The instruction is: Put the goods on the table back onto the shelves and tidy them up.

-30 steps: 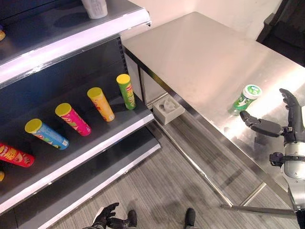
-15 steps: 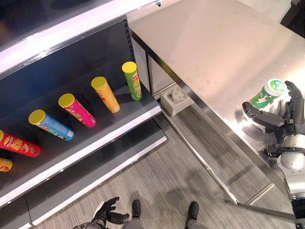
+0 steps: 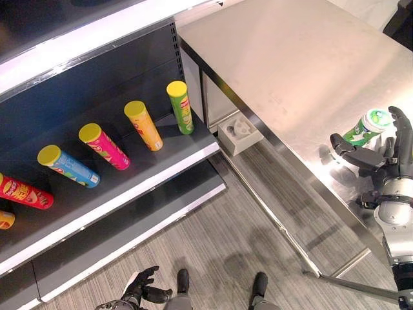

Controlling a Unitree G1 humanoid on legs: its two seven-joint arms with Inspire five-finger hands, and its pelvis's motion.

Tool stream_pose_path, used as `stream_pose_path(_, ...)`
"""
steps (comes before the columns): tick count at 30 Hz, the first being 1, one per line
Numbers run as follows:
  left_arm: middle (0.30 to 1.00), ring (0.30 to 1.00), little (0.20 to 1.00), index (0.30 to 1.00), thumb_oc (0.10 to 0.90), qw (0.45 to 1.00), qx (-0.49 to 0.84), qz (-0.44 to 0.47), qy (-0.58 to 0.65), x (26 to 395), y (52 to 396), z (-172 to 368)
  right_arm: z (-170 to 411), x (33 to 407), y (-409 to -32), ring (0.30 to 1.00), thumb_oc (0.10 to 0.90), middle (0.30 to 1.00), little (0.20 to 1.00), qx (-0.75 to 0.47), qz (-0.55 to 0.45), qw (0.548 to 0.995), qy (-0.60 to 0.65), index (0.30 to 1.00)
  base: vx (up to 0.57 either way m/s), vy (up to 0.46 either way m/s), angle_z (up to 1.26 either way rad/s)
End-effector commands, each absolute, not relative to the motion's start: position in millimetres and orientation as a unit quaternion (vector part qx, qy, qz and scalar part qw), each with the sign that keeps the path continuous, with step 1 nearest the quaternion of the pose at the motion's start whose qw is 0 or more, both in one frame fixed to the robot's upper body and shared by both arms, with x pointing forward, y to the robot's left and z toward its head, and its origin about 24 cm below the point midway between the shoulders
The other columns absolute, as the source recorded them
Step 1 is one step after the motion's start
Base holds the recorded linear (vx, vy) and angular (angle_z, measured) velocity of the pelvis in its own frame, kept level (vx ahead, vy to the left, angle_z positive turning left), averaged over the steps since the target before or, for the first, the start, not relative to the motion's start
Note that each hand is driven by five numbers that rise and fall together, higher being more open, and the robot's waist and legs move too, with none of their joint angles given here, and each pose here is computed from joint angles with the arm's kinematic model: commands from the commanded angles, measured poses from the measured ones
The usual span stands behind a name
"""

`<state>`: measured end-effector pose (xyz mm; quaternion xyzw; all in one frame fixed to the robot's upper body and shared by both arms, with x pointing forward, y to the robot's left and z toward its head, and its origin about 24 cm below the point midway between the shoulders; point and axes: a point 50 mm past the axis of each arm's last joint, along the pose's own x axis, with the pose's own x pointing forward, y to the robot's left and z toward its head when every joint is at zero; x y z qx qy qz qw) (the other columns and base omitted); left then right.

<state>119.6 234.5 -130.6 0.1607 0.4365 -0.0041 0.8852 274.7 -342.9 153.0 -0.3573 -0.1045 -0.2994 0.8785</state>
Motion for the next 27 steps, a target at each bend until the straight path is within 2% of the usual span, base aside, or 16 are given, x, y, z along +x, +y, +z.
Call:
stream_pose_path(1, 0.900, 0.900, 0.900, 0.900, 0.800, 0.879, 0.193, -0.003, 0.437, 118.7, 248.4, -127.9, 218.8, 269.4, -342.5, 0.900, 0.800, 0.900, 0.900, -0.346, -0.351, 0.835, -0.245, 0.900, 0.00, 0.000, 0.00)
stream_pose_path(6, 0.900, 0.900, 0.900, 0.900, 0.800, 0.878, 0.194, -0.002, 0.438, 118.8, 248.1, -128.2, 222.1, 265.7, -343.9, 0.900, 0.800, 0.900, 0.900, -0.344, -0.359, 0.830, -0.253, 0.900, 0.00, 0.000, 0.00)
stream_pose_path(7, 0.900, 0.900, 0.900, 0.900, 0.800, 0.877, 0.194, -0.001, 0.439, 118.7, 248.2, -128.4, 221.7, 265.0, -343.2, 0.387, 0.458, 0.387, 0.387, -0.336, -0.359, 0.832, -0.256, 0.387, 0.00, 0.000, 0.00)
stream_pose_path(8, 0.900, 0.900, 0.900, 0.900, 0.800, 0.878, 0.194, -0.002, 0.438, 118.9, 248.3, -128.1, 221.4, 264.7, -342.7, 0.300, 0.400, 0.300, 0.300, -0.335, -0.358, 0.833, -0.257, 0.300, 0.02, -0.001, -0.04)
stream_pose_path(27, 0.900, 0.900, 0.900, 0.900, 0.800, 0.880, 0.193, 0.008, 0.434, 120.5, 253.9, -125.3, 232.1, 257.5, -338.7, 0.300, 0.400, 0.300, 0.300, -0.331, -0.338, 0.835, -0.283, 0.300, 0.00, 0.000, -0.02)
